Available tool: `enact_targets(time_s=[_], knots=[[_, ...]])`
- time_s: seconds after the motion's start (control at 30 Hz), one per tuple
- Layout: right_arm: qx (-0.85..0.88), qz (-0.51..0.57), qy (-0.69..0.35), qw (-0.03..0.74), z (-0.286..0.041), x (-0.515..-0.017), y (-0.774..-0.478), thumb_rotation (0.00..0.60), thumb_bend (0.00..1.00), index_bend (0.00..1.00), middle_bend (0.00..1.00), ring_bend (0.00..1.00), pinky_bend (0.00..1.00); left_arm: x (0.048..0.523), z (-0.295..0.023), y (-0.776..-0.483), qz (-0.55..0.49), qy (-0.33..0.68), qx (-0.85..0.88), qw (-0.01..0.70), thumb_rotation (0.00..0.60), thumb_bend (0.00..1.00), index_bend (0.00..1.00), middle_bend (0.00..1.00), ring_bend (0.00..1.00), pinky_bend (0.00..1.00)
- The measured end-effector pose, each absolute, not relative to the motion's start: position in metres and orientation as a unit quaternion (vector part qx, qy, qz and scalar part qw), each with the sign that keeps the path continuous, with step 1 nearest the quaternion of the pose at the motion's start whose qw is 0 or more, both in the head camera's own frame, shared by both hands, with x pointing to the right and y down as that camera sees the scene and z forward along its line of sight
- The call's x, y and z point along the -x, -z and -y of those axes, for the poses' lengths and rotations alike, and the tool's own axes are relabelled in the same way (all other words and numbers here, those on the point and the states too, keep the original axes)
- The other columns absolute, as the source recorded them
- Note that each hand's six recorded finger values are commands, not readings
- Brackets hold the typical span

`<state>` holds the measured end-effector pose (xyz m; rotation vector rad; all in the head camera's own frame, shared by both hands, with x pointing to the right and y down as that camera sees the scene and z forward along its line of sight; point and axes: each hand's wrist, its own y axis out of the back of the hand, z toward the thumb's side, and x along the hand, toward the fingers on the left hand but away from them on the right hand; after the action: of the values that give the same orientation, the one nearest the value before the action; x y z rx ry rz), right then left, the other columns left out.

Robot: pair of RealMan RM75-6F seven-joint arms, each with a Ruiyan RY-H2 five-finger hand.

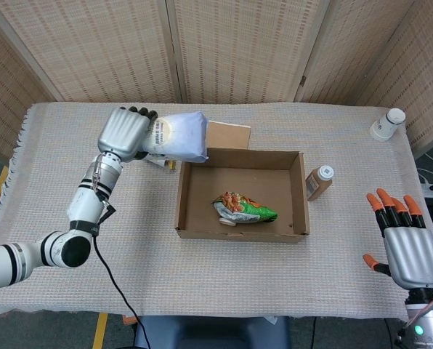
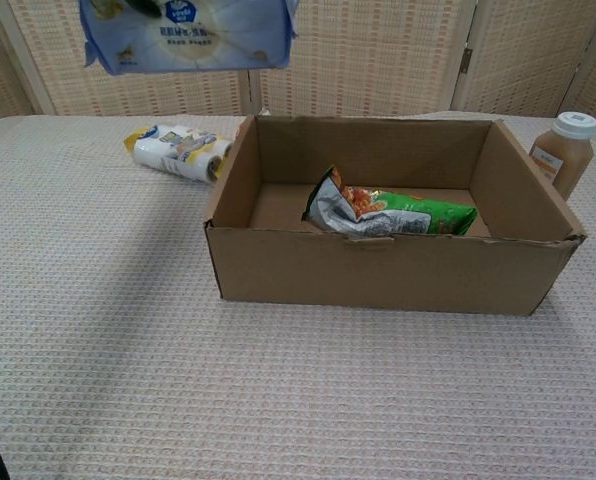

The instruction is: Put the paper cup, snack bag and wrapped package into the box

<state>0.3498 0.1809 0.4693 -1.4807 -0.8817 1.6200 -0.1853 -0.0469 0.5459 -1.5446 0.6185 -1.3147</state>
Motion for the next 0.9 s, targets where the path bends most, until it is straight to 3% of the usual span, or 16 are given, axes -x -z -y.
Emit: enact_targets(time_s=[0.4, 0.47, 0.53, 0.6, 0.7, 0.9], knots=[[0.583, 0.341, -0.632, 0.380, -0.183, -0.347, -0.471, 0.600, 0.08, 0.07, 0.00, 0.00, 0.00, 0.069, 0.009, -0.541, -0.253, 0.459, 0.713, 0.466, 0.600, 0.34, 0.48, 0.65, 0.55, 0.64], [0.584, 0.342, -0.630, 0.381, -0.183, -0.347, -0.470, 0.600, 0.08, 0.07, 0.00, 0.00, 0.00, 0.054, 0.000, -0.546, -0.249, 0.451, 0.721, 0.463, 0.600, 0.30, 0.35, 0.52, 0.45, 0.56], [0.584, 0.345, -0.628, 0.382, -0.183, -0.347, -0.468, 0.600, 0.08, 0.07, 0.00, 0.00, 0.00, 0.043, -0.006, -0.550, -0.243, 0.448, 0.726, 0.461, 0.600, 0.22, 0.10, 0.21, 0.19, 0.34], [0.585, 0.348, -0.626, 0.382, -0.183, -0.348, -0.466, 0.600, 0.08, 0.07, 0.00, 0.00, 0.00, 0.038, -0.011, -0.555, -0.235, 0.451, 0.733, 0.452, 0.600, 0.17, 0.00, 0.03, 0.03, 0.16], [0.585, 0.349, -0.625, 0.381, -0.182, -0.349, -0.465, 0.600, 0.08, 0.07, 0.00, 0.00, 0.00, 0.038, -0.012, -0.559, -0.237, 0.455, 0.739, 0.437, 0.600, 0.14, 0.00, 0.00, 0.00, 0.07], [0.587, 0.346, -0.625, 0.381, -0.183, -0.349, -0.465, 0.600, 0.08, 0.07, 0.00, 0.00, 0.00, 0.038, -0.007, -0.555, -0.254, 0.442, 0.740, 0.439, 0.600, 0.13, 0.00, 0.00, 0.00, 0.04]])
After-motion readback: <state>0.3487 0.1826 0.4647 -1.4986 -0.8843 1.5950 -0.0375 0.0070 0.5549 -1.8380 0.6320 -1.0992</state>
